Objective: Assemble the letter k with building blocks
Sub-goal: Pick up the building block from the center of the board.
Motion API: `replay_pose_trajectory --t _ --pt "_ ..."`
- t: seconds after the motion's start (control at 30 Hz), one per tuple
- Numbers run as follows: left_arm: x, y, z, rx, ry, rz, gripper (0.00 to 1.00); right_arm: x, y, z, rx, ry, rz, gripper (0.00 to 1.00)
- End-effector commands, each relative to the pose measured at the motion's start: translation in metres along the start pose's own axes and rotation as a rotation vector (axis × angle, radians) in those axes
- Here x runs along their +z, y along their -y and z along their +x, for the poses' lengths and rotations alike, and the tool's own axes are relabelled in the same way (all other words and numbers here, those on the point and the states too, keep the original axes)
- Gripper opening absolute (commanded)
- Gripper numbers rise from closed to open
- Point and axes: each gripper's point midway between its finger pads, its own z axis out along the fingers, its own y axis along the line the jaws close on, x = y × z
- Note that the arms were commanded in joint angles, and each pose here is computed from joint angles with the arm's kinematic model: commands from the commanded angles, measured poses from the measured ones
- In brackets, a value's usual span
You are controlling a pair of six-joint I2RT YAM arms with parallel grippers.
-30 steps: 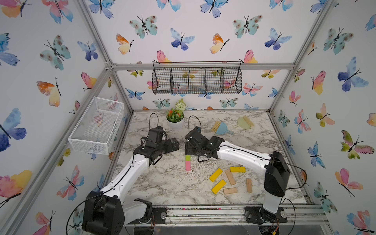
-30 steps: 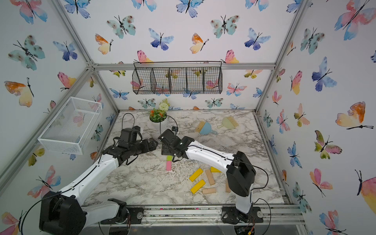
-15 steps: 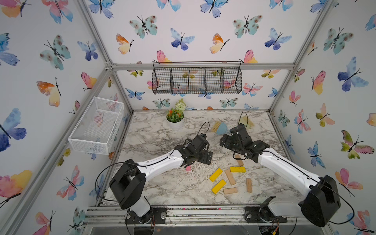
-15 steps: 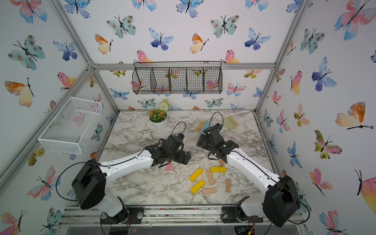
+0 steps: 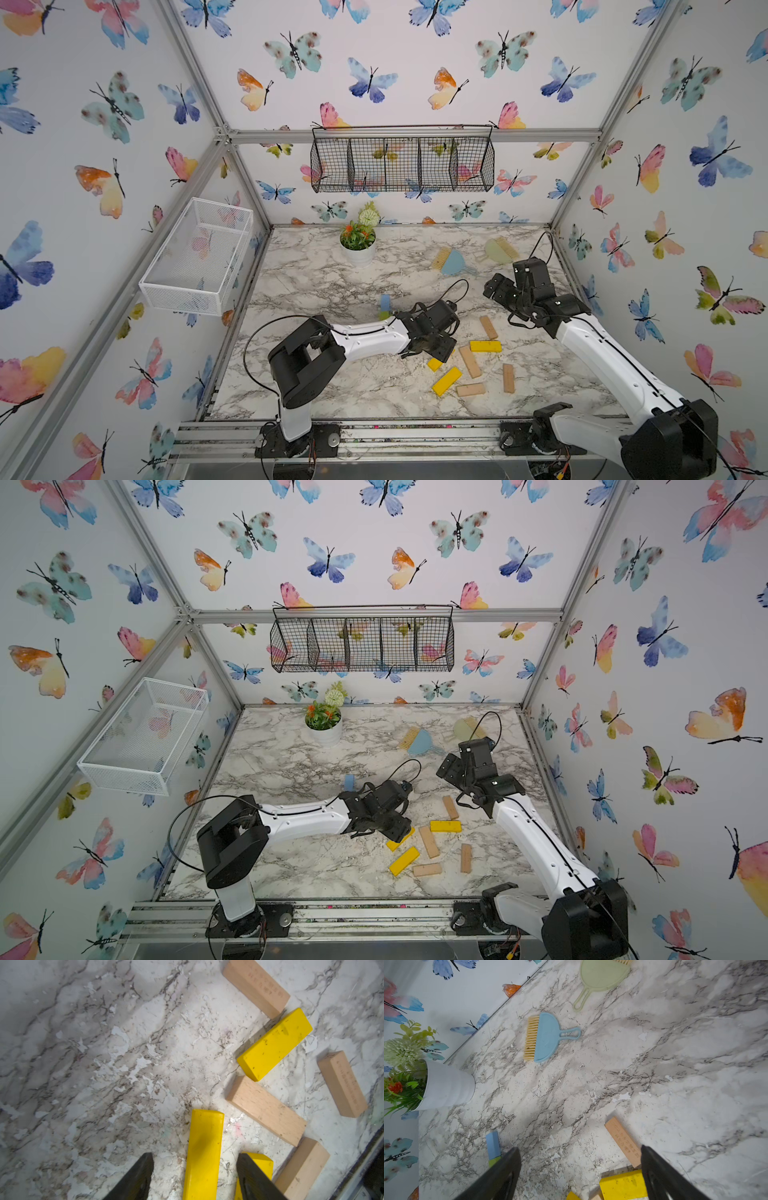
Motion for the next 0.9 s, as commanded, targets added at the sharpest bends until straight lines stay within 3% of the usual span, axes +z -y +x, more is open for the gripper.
replay_pose_trajectory --t 0.0,0.33,0.87 --pt "0.007 0.005 0.003 0.030 -0.024 0.007 0.67 0.003 0.004 0.011 -0.013 -0.050 -0.001 0.91" --pt "0.025 0.008 0.017 0.085 -0.099 -0.055 0.60 0.007 0.006 0.013 -0.015 -0.064 0.011 0.91" --pt "0.026 0.006 0.025 0.150 -0.179 -0.110 0.49 0.010 0.006 0.015 -0.011 -0.073 0.012 0.91"
